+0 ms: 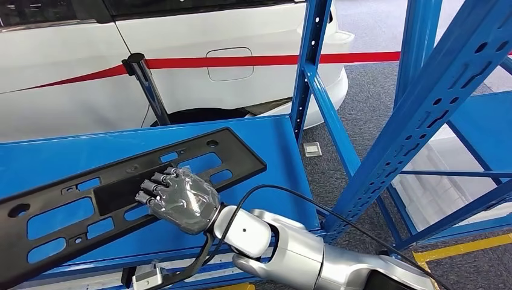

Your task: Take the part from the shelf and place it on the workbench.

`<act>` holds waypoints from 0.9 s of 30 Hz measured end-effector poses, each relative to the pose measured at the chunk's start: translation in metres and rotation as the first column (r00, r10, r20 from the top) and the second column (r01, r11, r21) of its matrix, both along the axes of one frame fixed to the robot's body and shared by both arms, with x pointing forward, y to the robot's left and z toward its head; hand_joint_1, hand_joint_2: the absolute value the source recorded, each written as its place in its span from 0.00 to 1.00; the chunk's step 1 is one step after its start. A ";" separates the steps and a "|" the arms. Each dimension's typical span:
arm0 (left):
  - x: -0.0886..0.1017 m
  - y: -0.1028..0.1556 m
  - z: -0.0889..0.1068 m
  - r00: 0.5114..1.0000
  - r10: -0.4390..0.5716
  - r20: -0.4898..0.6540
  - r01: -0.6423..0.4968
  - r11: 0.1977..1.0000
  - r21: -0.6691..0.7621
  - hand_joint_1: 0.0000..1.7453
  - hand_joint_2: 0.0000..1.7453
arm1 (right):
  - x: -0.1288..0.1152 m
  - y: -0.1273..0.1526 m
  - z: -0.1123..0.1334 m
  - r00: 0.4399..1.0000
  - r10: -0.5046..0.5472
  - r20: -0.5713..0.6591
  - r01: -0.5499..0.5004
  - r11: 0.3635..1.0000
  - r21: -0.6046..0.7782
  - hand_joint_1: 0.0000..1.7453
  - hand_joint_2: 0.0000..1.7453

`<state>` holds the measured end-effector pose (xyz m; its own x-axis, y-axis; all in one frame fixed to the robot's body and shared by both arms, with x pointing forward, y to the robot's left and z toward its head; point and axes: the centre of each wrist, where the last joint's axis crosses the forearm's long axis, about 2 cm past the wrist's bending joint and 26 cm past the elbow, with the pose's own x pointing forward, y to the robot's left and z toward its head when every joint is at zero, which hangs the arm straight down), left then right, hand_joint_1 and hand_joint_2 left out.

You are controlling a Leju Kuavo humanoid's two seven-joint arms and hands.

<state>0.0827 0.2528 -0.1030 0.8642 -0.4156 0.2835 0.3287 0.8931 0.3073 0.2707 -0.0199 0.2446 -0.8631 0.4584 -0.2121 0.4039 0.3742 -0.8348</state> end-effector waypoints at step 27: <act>0.007 -0.001 0.001 1.000 -0.027 -0.010 0.027 1.000 -0.011 0.00 1.00 | -0.006 -0.014 0.015 1.000 0.023 0.011 -0.024 0.997 0.072 1.00 1.00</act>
<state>0.0893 0.2515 -0.1018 0.8559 -0.4354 0.2791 0.3555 0.8872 0.2939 0.2644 -0.0343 0.2599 -0.8718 0.4523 -0.1879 0.4026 0.4433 -0.8009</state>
